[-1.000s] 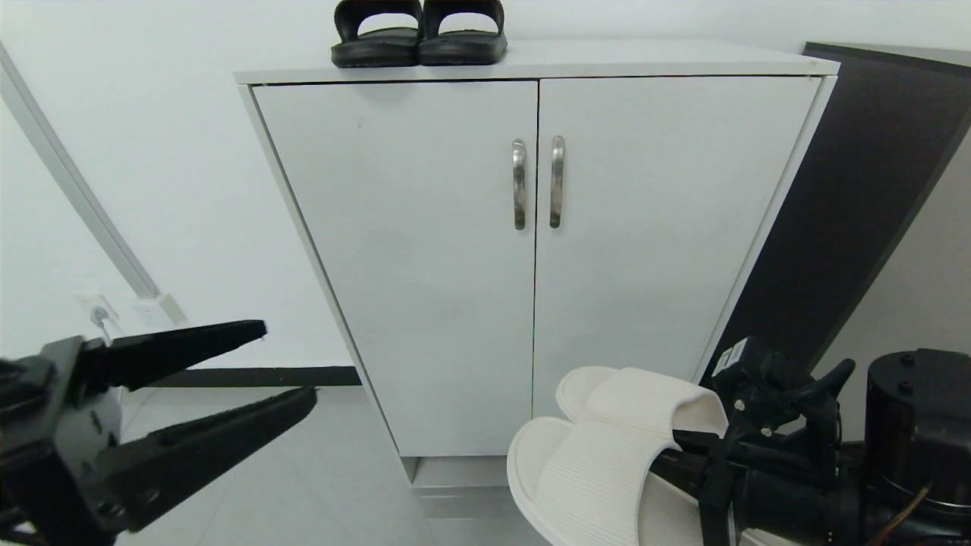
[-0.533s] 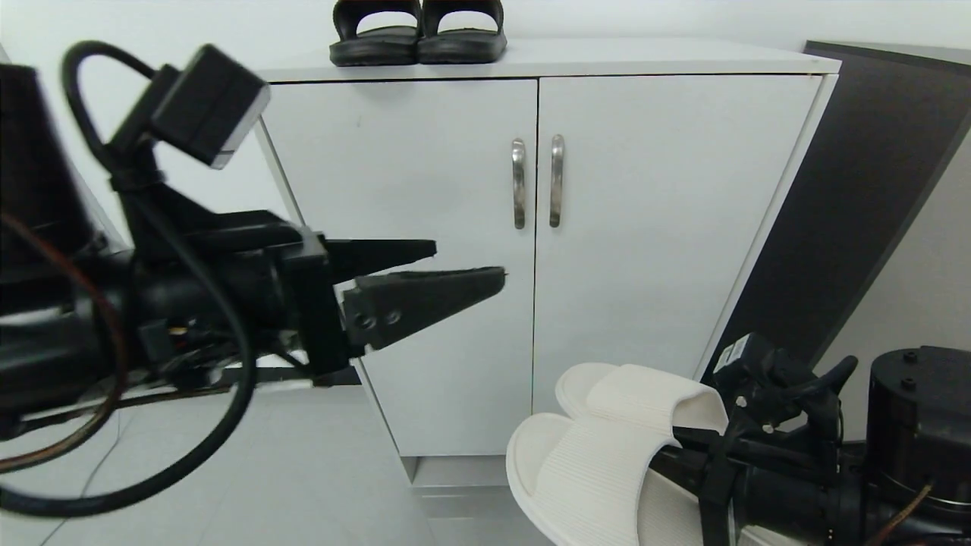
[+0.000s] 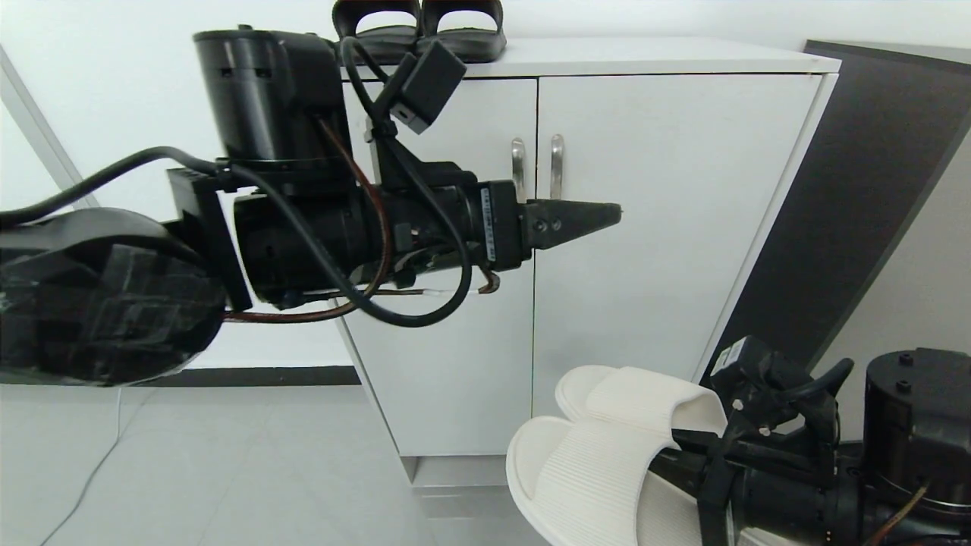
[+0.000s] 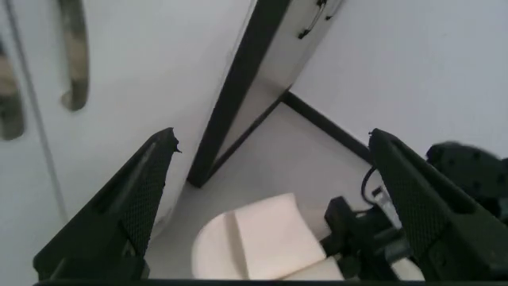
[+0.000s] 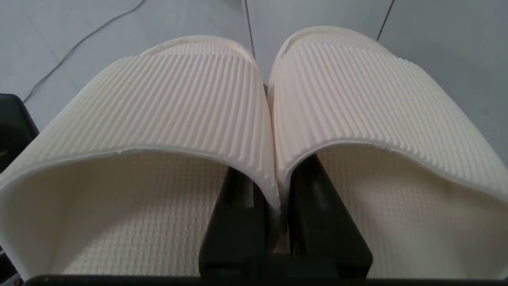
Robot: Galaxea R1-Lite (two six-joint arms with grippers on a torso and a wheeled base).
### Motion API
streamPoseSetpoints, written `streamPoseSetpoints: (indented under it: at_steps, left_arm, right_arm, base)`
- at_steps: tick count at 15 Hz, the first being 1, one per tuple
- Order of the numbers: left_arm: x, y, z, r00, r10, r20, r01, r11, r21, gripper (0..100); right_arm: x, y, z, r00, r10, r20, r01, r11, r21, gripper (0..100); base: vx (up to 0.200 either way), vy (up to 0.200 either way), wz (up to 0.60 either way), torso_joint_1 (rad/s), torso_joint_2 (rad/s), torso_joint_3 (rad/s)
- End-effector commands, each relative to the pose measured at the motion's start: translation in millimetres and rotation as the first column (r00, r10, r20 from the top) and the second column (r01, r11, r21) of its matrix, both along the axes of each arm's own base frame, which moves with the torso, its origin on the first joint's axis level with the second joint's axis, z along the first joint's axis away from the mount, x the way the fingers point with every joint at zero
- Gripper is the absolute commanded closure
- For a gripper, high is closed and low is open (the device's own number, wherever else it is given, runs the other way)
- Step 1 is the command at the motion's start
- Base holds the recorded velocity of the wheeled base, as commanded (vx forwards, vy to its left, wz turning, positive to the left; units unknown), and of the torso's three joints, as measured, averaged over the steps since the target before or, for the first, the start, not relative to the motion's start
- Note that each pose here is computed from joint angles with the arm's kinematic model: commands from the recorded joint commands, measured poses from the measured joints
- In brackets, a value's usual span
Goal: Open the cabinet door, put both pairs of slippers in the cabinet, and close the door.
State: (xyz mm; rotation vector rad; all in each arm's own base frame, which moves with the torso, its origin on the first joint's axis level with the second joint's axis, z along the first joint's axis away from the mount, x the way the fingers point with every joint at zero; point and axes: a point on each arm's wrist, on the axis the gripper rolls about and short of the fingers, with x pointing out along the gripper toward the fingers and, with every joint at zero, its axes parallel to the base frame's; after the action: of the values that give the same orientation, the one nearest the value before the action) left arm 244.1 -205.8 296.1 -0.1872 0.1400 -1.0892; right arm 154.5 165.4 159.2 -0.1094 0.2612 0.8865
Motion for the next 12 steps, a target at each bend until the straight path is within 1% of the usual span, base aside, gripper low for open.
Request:
streamPoseSetpoints:
  at_steps: [1, 2, 3, 5, 6, 7, 9, 12]
  left_arm:
    - [21, -13.4, -5.6, 0.999, -0.031, -0.044, 0.030, 0.999, -0.017, 0]
    - [24, -10.5, 0.1, 0.995, -0.068, -0.067, 0.065, 0.997, -0.049, 0]
    - [28, -7.1, 5.8, 0.992, -0.089, -0.090, 0.082, 0.993, -0.080, 0]
    - [44, -10.6, 4.9, 0.994, -0.062, -0.087, 0.055, 0.995, -0.086, 0]
    - [53, -12.0, 2.5, 0.996, -0.022, -0.088, 0.015, 0.996, -0.085, 0]
    - [58, -14.6, 0.0, 0.996, 0.001, -0.090, -0.008, 0.996, -0.083, 0]
    - [65, -18.5, -0.5, 0.997, 0.022, -0.080, -0.029, 0.996, -0.085, 0]
    - [75, -19.6, 2.8, 0.995, 0.078, -0.065, -0.084, 0.992, -0.098, 0]
  right_arm:
    - [1, 1, -2, 1.000, 0.000, -0.005, 0.000, 1.000, -0.006, 100]
    - [1, 1, -1, 1.000, 0.000, -0.004, 0.000, 1.000, -0.005, 100]
    - [1, 1, -1, 1.000, 0.001, -0.003, -0.001, 1.000, -0.006, 100]
    - [1, 1, -1, 1.000, 0.001, -0.002, -0.001, 1.000, -0.007, 100]
    - [0, 1, -1, 1.000, 0.003, -0.002, -0.003, 1.000, -0.007, 100]
    - [0, 1, -1, 1.000, 0.001, 0.000, -0.001, 1.000, -0.006, 100]
    - [0, 0, -1, 1.000, 0.001, 0.001, -0.001, 1.000, -0.005, 100]
    - [0, 0, -3, 1.000, 0.003, -0.005, -0.003, 1.000, -0.010, 100]
  base:
    - [0.000, 0.000, 0.00, 0.000, 0.00, 0.000]
    - [0.000, 0.000, 0.00, 0.000, 0.00, 0.000]
    - [0.000, 0.000, 0.00, 0.000, 0.00, 0.000]
    - [0.000, 0.000, 0.00, 0.000, 0.00, 0.000]
    - [0.000, 0.000, 0.00, 0.000, 0.00, 0.000]
    - [0.000, 0.000, 0.00, 0.000, 0.00, 0.000]
    - [0.000, 0.000, 0.00, 0.000, 0.00, 0.000]
    - [0.000, 0.000, 0.00, 0.000, 0.00, 0.000]
